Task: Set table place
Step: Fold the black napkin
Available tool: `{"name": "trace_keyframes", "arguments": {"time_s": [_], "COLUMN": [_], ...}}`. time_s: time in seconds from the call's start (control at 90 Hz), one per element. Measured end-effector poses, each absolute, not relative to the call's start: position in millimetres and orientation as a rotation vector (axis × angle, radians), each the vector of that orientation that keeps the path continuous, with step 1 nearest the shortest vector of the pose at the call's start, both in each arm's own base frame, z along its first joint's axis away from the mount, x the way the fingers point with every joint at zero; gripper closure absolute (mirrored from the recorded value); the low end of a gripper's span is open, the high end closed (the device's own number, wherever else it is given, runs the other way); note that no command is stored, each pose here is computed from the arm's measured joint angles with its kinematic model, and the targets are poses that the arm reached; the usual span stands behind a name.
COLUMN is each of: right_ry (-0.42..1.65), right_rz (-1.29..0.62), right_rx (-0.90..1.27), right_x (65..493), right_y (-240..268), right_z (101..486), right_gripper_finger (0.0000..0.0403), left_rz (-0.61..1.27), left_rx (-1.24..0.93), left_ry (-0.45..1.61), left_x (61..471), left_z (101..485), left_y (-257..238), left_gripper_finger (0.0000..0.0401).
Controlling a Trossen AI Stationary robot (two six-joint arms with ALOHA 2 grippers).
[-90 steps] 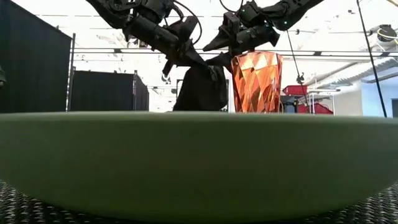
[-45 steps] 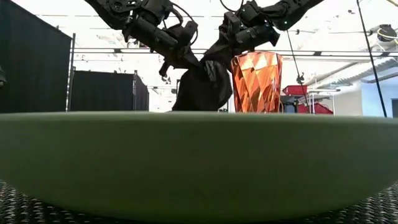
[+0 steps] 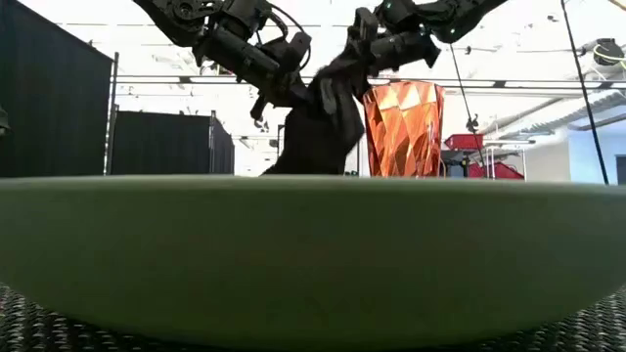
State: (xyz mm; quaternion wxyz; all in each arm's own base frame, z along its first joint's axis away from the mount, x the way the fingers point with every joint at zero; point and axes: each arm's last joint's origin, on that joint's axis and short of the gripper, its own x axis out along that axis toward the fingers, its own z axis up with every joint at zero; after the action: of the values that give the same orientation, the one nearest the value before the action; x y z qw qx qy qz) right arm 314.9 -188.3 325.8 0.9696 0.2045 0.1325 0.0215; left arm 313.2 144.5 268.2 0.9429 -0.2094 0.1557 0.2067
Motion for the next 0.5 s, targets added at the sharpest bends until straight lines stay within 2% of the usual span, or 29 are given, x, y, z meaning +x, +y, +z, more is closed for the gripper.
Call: {"name": "trace_keyframes", "arguments": {"time_s": [0.222,0.5], "right_ry": [0.19,0.267], "right_rz": [0.031,-0.05], "right_rx": [0.348,0.368], "right_x": [303,292], "right_y": [-188,-201], "right_z": [360,350], "right_gripper_finger": [0.0403,0.0403], "left_rz": [0.42,0.412], "left_rx": [-0.425,-0.423], "left_ry": [0.309,0.298], "left_x": [313,314], "left_z": [269,270], "left_y": [145,144], "left_gripper_finger": [0.0401,0.0399]}}
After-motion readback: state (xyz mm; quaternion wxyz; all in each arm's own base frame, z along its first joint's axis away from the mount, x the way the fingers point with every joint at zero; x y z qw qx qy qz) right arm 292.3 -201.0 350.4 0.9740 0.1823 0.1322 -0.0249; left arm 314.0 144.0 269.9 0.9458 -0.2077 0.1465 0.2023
